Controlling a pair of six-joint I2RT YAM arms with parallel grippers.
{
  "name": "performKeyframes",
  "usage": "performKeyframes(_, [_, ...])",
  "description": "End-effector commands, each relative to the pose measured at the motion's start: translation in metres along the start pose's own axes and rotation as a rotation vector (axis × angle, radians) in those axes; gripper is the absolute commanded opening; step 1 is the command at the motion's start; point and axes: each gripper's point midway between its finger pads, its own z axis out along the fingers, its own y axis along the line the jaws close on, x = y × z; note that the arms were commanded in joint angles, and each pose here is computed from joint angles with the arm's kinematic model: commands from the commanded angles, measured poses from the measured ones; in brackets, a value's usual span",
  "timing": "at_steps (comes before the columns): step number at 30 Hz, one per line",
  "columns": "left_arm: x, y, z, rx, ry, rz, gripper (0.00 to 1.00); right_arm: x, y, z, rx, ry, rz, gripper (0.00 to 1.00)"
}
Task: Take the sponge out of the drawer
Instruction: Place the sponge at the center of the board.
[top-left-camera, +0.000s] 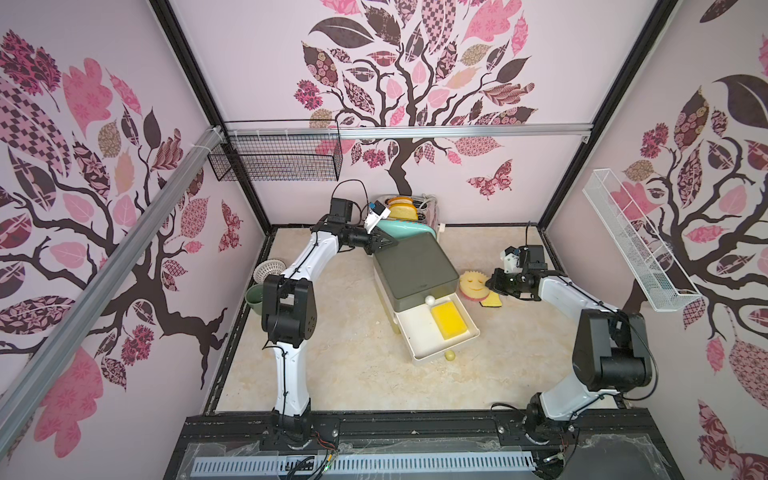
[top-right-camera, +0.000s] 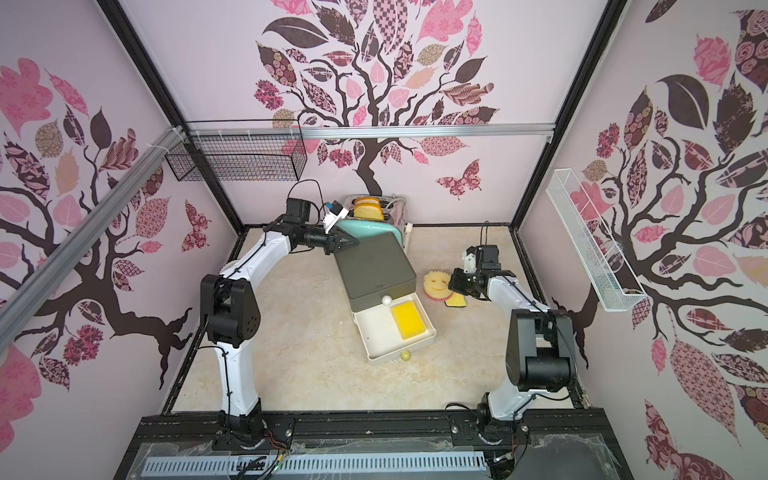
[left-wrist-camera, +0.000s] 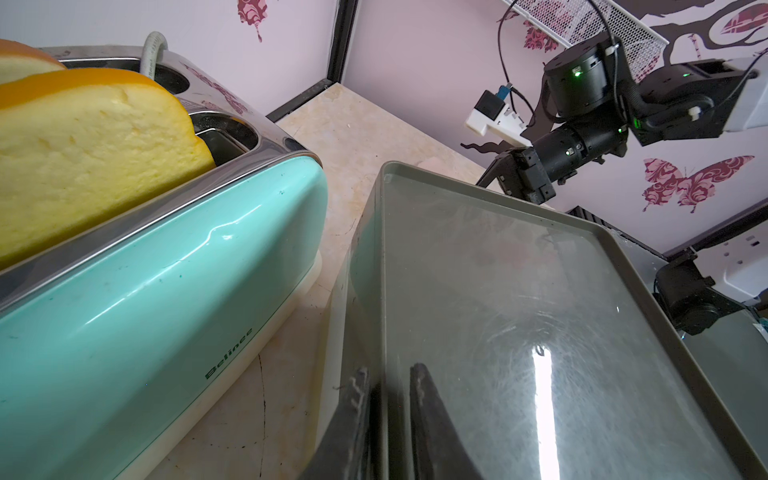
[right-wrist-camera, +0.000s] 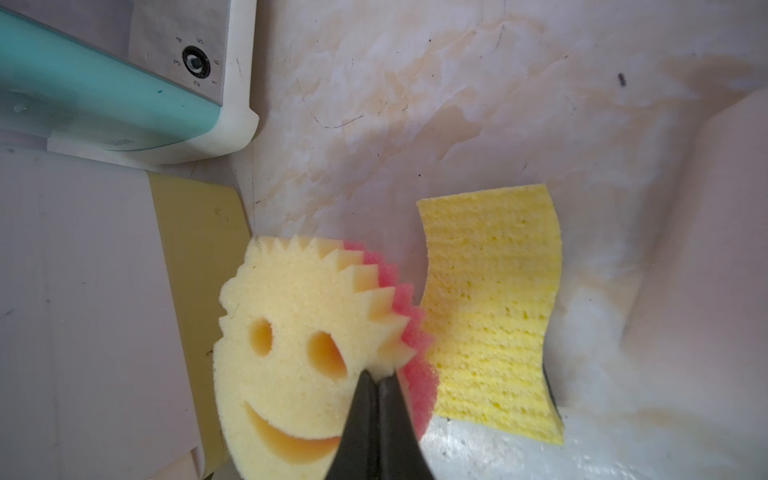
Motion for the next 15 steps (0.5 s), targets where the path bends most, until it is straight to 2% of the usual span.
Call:
performKeyframes(1, [0.066,0.02,0.019,-0.011,0.13,-0.155,0.21,-0.013,0.009,0.008,-0.043,-0.015,-0.034,0.0])
performKeyframes(9, [0.065,0.018,0.018,-0.011,0.13,-0.154,0.21,-0.009,0.024,0.032,-0.057,0.028,-0.076,0.0])
performKeyframes(15, [0.066,0.018,0.019,-0.012,0.132,-0.153,0.21,-0.012,0.037,0.037,-0.055,0.031,-0.109,0.0])
